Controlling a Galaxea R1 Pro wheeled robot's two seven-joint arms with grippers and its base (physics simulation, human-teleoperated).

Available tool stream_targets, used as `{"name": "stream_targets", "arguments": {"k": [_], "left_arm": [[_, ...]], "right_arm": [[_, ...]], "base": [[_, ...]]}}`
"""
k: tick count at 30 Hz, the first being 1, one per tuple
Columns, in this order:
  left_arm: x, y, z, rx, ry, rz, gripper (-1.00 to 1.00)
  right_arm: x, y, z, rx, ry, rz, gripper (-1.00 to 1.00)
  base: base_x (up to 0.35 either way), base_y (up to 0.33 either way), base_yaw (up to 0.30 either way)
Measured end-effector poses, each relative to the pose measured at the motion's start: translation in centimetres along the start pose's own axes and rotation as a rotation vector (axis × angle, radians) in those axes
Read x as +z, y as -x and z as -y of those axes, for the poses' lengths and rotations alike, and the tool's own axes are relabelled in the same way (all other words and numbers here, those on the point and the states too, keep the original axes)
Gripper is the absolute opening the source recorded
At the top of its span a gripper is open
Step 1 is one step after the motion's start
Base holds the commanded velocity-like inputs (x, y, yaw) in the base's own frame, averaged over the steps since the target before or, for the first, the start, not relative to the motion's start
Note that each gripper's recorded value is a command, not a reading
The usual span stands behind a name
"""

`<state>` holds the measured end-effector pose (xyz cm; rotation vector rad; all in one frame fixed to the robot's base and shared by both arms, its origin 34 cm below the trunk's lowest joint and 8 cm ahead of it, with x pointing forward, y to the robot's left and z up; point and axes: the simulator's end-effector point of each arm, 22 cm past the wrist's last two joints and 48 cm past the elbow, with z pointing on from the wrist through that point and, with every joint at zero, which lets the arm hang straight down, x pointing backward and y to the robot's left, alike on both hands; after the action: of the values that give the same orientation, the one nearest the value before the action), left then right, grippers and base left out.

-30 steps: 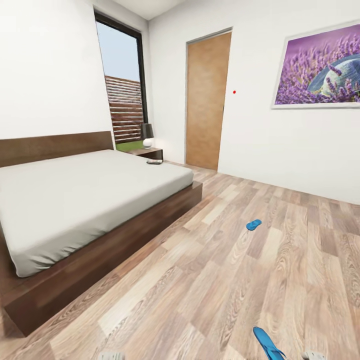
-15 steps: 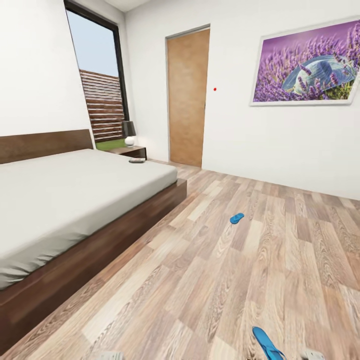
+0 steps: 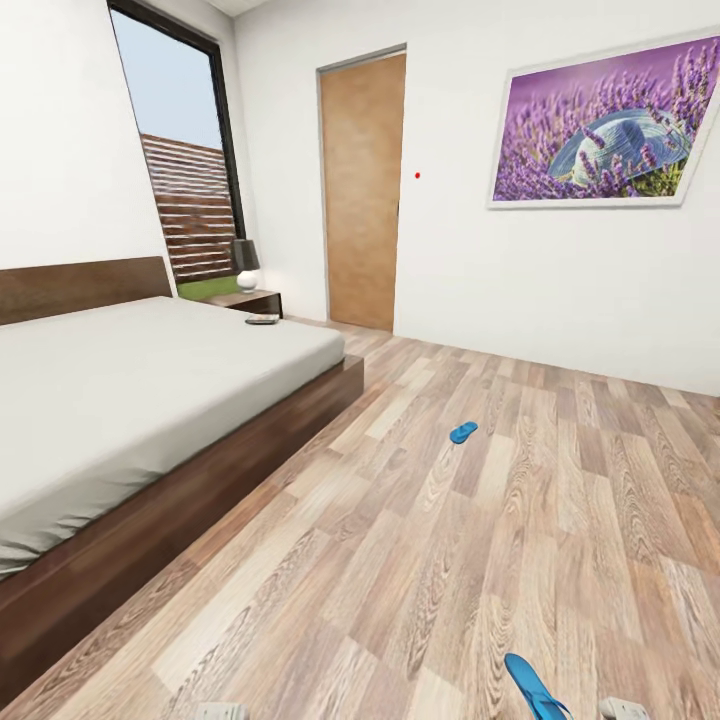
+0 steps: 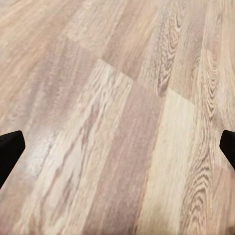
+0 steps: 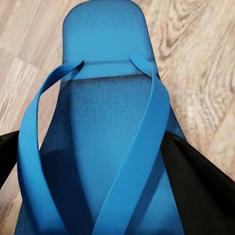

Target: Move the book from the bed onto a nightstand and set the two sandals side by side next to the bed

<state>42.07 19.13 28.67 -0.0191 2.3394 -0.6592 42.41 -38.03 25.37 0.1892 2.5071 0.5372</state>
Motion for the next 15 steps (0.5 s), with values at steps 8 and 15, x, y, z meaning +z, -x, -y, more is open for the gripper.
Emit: {"name": "stream_targets", "arguments": {"k": [8, 15], "left_arm": [[0.2, -0.25, 0.34, -0.007, -0.004, -0.003, 1.0], [0.54, -0.66, 0.82, -0.018, -0.01, -0.009, 1.0]], "right_arm": [[0.05, -0.24, 0.07, 0.002, -0.001, -0.005, -1.0], [0.17, -0.63, 0.21, 0.005, -0.003, -0.015, -1.0]], "base": [[0.0, 0.0, 0.0], [0.0, 0.0, 0.0]]}}
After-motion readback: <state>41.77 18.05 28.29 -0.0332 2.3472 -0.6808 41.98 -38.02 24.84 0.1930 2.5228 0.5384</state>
